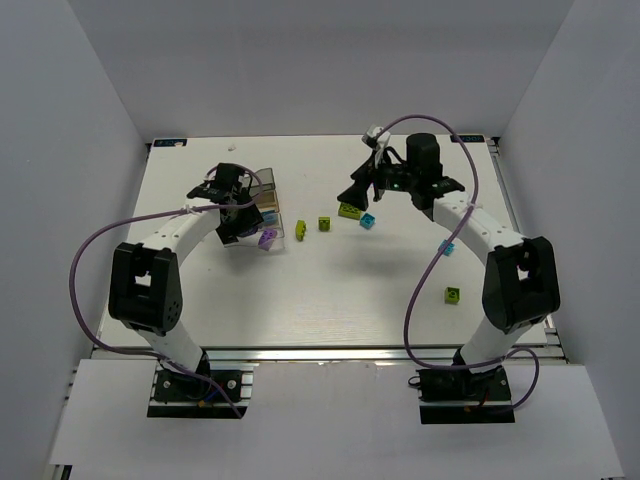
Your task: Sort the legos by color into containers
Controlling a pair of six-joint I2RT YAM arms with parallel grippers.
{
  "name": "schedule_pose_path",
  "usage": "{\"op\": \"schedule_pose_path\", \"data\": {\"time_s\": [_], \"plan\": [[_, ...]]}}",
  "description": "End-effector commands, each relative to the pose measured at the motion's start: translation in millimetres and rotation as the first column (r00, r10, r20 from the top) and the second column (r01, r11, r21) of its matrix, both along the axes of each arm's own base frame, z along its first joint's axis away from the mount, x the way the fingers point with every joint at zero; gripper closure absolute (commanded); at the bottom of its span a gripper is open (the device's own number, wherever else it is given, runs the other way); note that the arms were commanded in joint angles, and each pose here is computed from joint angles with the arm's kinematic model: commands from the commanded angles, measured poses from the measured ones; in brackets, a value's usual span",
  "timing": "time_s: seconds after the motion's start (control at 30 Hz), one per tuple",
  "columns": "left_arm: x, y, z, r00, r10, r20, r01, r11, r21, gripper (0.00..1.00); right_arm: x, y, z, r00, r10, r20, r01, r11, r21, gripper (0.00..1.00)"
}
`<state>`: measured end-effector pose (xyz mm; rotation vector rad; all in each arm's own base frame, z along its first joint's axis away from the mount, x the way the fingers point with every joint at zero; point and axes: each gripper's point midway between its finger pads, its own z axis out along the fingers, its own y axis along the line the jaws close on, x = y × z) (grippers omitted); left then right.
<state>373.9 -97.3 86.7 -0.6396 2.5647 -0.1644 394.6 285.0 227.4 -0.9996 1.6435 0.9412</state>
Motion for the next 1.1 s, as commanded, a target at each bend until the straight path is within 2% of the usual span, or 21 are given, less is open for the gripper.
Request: {"op": "schedule_pose_path", "data": {"time_s": [0.0,0.17,0.37,0.43,0.53,0.57,0.67,0.73,0.87,0.9,0.93,0.97,1.0,1.07], "plan": [[7.3,2.9,20.8,0.998,0.002,0.056,-0.003,1.0,0.011,0.22,-2.9,-19.8,30.8,0.994,-0.045,0.1,0.048,0.998,-0.032,0.11],[6.7,2.5,38.5,0.995,0.009,0.103,-0.008,1.0,-0.009,0.02,2.1,-40.7,11.1,0.988,-0.151,0.042,0.155,0.981,-0.114,0.11],[4.3,2.4,64.5,0.985,0.013,0.174,-0.007,0.999,-0.031,0.02,14.4,-72.2,-3.5,0.941,-0.338,-0.006,0.331,0.926,-0.181,0.11],[4.9,2.3,85.6,0.97,0.007,0.243,0.003,0.999,-0.043,0.02,22.2,-88.7,-6.7,0.907,-0.42,-0.029,0.407,0.892,-0.195,0.11],[-0.4,3.6,117.1,0.941,-0.009,0.338,0.028,0.998,-0.051,0.02,40.8,-123.4,-20.1,0.808,-0.584,-0.078,0.549,0.794,-0.259,0.11],[-3.2,3.3,120.2,0.933,-0.015,0.36,0.038,0.998,-0.056,0.02,43.2,-141.6,-31.4,0.752,-0.652,-0.095,0.598,0.736,-0.318,0.1],[-16.9,4.1,143.7,0.897,-0.012,0.442,0.054,0.995,-0.083,0.02,48.4,-160.5,-46.4,0.72,-0.688,-0.096,0.608,0.691,-0.39,0.11],[-25.7,2.7,142.8,0.889,-0.008,0.458,0.064,0.992,-0.107,0.02,47.0,-163.3,-52.6,0.789,-0.613,-0.032,0.544,0.722,-0.427,0.11],[-48.1,3.4,150.4,0.864,0.026,0.503,0.065,0.985,-0.162,0.02,51.0,-166.3,-54.7,0.885,-0.465,0.022,0.422,0.783,-0.457,0.11],[-53.2,4.3,141.4,0.872,0.04,0.488,0.052,0.983,-0.174,0.02,35.4,-158.4,-72.6,0.92,-0.384,-0.085,0.301,0.827,-0.475,0.11],[-56.8,4.6,140.6,0.87,0.045,0.491,0.051,0.982,-0.181,0.02,26.4,-150.6,-76.6,0.946,-0.298,-0.126,0.206,0.855,-0.477,0.12],[-60.4,4.5,139.1,0.87,0.049,0.491,0.051,0.981,-0.187,0.02,29.7,-145.0,-63.9,0.978,-0.192,-0.08,0.13,0.867,-0.482,0.13],[-65.9,5.4,141.7,0.864,0.063,0.5,0.045,0.978,-0.202,0.02,21.7,-135.7,-66.6,0.984,-0.126,-0.127,0.055,0.888,-0.456,0.14],[-74.0,6.9,130.6,0.872,0.073,0.483,0.035,0.977,-0.211,0.02,15.9,-129.6,-84.4,0.976,-0.071,-0.205,-0.034,0.883,-0.467,0.14]]}}
